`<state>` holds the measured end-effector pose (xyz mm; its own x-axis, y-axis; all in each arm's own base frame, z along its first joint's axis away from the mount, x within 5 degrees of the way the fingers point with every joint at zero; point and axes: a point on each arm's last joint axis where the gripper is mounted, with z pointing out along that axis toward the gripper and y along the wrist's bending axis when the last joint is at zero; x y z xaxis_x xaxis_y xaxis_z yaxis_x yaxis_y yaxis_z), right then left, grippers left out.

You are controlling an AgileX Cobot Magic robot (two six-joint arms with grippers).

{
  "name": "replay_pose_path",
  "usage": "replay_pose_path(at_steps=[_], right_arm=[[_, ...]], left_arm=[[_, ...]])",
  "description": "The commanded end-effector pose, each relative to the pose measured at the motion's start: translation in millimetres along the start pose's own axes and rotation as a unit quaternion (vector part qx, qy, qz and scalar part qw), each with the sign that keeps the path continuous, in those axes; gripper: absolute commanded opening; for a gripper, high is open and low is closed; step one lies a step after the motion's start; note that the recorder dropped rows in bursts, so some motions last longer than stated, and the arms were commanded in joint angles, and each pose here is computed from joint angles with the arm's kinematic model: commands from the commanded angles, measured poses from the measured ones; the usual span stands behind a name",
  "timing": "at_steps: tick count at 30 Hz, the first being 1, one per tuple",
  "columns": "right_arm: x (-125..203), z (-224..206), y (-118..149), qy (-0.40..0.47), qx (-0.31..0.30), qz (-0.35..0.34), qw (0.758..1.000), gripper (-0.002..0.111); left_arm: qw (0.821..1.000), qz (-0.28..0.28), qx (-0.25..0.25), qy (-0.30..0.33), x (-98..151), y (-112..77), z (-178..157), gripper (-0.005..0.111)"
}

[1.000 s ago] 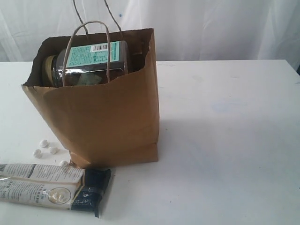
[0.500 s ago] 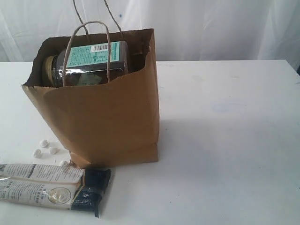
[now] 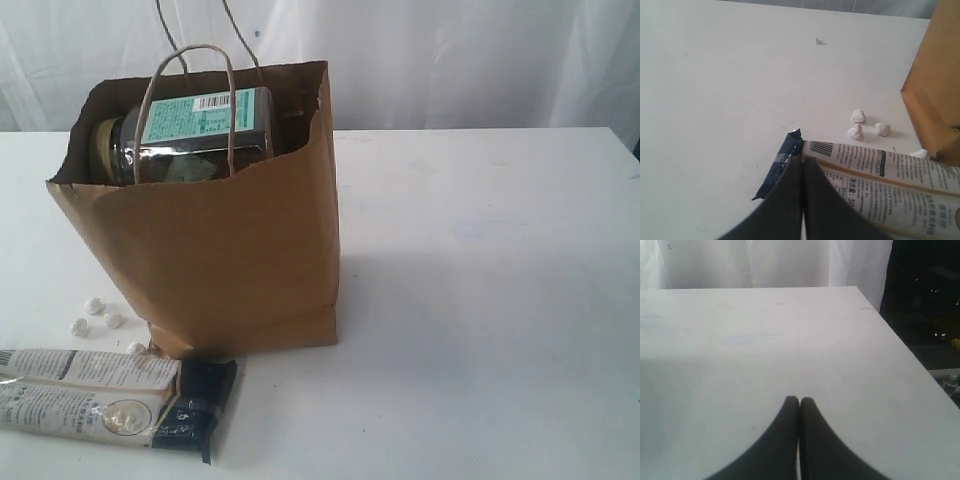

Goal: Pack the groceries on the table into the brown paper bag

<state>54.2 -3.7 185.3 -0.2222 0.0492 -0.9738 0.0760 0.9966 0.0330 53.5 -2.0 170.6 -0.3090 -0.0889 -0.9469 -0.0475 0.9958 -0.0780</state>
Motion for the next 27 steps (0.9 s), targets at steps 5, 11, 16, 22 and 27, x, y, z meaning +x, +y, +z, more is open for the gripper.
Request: replay_pose_path(at_steps=[5,11,16,22,27], right_arm=[[0,0,0,-0.001,0.002,-0.005,1.000,0.000],[0,0,0,-0.001,0.002,-0.005,1.000,0.000],[0,0,0,-0.001,0.002,-0.005,1.000,0.000],[0,0,0,-0.001,0.001,-0.005,1.000,0.000],[0,0,0,-0.001,0.001,-0.005,1.000,0.000]], left_arm=[[0.990,0.138,-0.017,0.003,1,3.3,0,0.000],[0.990,0.140,-0.016,-0.002,0,3.1,0,0.000],[0.995,-0.092,0.034,-0.027,-5,-4.9,-1,0.000],[0.958,-0.272,0.070,-0.052,-12,-8.9,-2,0.000],[0.948,-0.295,0.063,-0.102,-21,-4.6,-3,0.000]])
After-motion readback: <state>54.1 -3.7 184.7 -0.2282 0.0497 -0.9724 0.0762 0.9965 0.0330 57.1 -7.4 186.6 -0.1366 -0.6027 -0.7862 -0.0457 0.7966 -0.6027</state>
